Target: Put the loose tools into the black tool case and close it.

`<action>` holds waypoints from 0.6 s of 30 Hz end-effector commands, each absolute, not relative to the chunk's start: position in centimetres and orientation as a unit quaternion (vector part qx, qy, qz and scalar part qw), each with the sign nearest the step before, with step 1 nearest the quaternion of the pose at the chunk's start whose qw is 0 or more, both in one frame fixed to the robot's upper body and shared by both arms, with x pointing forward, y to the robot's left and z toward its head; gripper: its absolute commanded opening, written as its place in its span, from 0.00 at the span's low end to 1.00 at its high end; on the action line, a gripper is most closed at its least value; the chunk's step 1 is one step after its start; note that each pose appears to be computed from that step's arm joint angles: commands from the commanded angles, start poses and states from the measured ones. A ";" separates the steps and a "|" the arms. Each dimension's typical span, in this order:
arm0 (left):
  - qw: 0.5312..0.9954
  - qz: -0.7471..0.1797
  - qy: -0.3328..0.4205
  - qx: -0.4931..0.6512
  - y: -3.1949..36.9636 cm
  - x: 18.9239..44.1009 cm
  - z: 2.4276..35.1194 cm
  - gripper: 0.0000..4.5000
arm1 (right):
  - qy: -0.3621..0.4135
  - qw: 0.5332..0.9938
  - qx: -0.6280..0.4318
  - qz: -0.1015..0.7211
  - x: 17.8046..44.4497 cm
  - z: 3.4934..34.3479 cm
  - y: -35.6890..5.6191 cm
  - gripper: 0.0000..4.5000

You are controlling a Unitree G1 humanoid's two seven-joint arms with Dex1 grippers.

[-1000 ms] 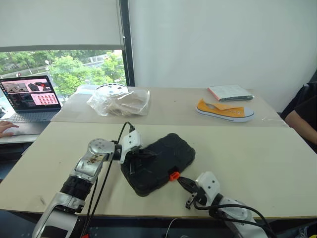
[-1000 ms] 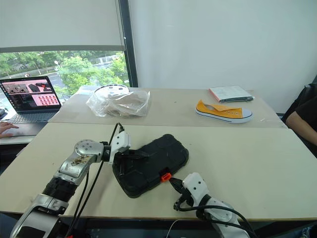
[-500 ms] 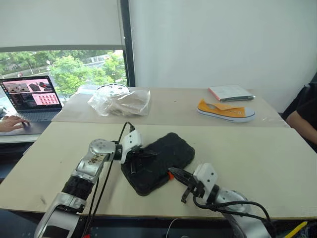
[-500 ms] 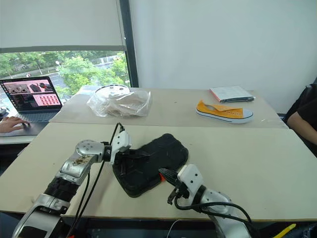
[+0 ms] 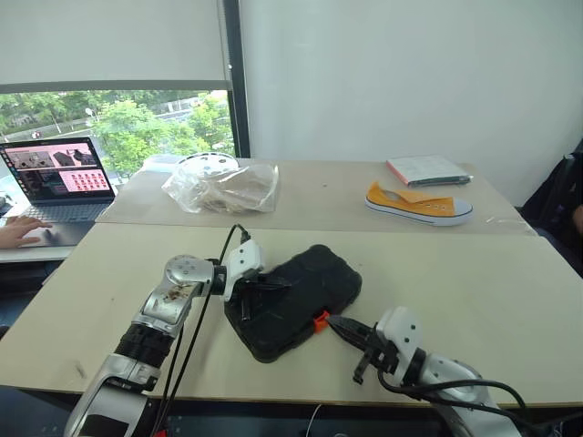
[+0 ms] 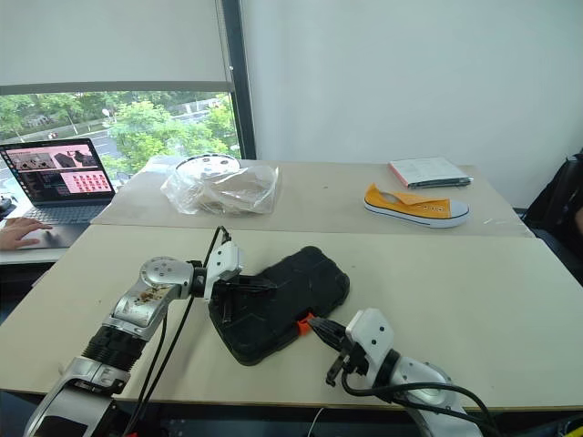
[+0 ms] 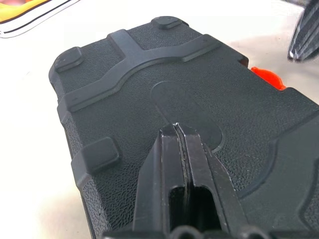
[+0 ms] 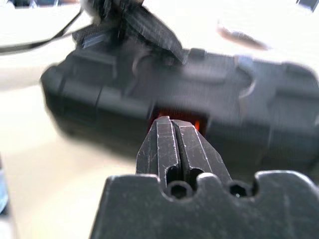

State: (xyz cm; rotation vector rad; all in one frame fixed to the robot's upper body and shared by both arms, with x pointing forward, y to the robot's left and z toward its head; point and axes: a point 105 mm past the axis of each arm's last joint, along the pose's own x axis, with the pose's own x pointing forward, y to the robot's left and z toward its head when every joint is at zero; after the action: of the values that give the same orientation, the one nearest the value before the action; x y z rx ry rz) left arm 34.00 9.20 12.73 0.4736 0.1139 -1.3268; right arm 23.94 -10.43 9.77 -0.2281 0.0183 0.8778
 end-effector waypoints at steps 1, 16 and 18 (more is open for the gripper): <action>0.756 -0.606 0.123 0.215 10.1 33.6 9.1 0.00 | 0.016 0.901 -0.119 0.416 24.3 9.7 -10.5 0.00; 0.756 -0.606 0.121 0.215 10.0 33.9 9.4 0.00 | -0.022 0.889 -0.114 0.443 27.3 10.1 -6.8 0.00; 0.759 -0.604 0.119 0.212 10.1 33.9 9.4 0.00 | -0.030 0.889 -0.113 0.443 27.4 10.5 -6.9 0.00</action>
State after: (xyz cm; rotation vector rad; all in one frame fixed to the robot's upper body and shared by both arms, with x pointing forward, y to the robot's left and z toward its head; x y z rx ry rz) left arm 34.48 9.45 12.81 0.4736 0.1234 -1.3151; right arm 27.07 -7.89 6.84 -0.2339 0.1002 0.9000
